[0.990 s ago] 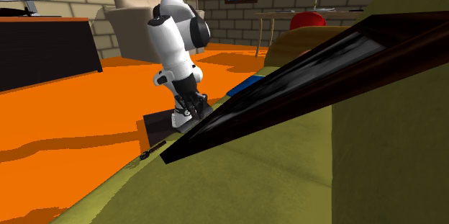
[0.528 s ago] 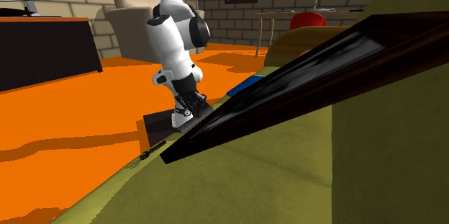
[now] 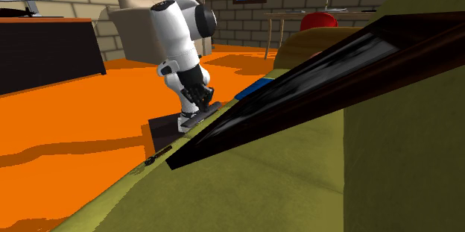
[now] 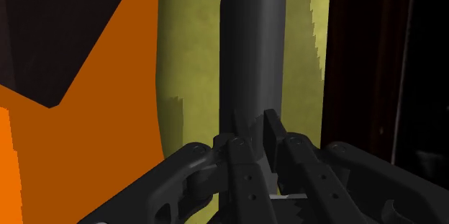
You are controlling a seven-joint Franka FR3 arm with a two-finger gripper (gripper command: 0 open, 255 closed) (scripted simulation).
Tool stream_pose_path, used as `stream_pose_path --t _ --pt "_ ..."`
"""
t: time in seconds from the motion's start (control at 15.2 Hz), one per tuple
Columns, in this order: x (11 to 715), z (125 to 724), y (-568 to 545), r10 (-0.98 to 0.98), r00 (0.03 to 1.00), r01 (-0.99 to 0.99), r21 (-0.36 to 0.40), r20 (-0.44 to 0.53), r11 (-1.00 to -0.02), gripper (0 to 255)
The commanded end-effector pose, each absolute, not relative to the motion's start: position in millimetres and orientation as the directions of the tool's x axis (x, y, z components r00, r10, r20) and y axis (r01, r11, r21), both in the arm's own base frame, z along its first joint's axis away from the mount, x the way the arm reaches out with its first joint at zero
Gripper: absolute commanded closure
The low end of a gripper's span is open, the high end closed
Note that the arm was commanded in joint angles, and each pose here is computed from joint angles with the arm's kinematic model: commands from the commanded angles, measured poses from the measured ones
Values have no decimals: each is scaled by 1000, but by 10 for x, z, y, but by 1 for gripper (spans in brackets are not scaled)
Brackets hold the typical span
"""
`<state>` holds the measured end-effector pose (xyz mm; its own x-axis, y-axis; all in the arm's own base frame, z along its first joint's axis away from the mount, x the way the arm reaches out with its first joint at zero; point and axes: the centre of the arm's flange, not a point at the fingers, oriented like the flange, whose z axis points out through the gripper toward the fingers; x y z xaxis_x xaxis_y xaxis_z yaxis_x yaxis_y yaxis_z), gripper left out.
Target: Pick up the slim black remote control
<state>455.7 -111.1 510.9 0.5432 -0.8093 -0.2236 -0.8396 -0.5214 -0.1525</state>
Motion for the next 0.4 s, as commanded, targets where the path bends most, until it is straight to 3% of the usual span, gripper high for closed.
stream_pose_path --t 0.0,0.33 --pt "4551 5222 -1111 -809 543 -840 -152 -224 -522 255" --pt "4551 5388 -1111 -809 543 -840 -152 -224 -522 255"
